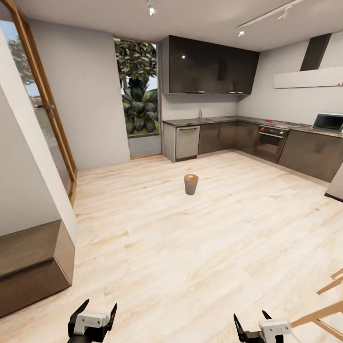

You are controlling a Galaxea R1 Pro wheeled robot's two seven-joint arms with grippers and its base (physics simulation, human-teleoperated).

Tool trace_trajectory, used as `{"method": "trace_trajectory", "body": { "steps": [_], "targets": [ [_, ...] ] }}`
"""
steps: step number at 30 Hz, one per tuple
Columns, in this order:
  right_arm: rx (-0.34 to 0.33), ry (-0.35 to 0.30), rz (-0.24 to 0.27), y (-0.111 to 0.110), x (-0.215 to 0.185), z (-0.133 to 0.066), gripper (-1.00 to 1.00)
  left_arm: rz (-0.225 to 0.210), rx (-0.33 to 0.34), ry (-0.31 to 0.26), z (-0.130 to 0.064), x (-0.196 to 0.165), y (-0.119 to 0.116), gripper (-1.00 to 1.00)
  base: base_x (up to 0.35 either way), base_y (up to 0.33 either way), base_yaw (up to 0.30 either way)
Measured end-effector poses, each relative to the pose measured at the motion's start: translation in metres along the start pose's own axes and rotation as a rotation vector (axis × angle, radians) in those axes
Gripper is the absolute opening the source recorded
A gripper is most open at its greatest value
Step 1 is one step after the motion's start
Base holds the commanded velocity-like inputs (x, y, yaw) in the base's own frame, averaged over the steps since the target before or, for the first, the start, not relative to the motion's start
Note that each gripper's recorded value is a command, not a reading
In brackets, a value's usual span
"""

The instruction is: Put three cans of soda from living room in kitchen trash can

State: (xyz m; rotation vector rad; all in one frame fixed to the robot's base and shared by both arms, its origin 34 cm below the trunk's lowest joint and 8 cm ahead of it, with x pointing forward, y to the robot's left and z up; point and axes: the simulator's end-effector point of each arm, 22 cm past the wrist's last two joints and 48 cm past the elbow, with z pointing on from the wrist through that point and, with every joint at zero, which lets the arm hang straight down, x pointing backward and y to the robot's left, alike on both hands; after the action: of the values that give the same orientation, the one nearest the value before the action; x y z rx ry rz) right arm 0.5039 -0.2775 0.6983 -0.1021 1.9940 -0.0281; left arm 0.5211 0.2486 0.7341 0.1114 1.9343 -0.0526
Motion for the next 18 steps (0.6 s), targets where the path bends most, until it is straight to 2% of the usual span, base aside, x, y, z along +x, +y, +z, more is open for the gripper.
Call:
{"method": "trace_trajectory", "body": {
  "steps": [18],
  "targets": [
    [0.0,0.001,0.0,0.0003,0.0005,0.0,1.0,-0.001,0.0,0.009,-0.0003,0.0042,0.0001,1.0,0.313,0.0,0.0]
  ]
}}
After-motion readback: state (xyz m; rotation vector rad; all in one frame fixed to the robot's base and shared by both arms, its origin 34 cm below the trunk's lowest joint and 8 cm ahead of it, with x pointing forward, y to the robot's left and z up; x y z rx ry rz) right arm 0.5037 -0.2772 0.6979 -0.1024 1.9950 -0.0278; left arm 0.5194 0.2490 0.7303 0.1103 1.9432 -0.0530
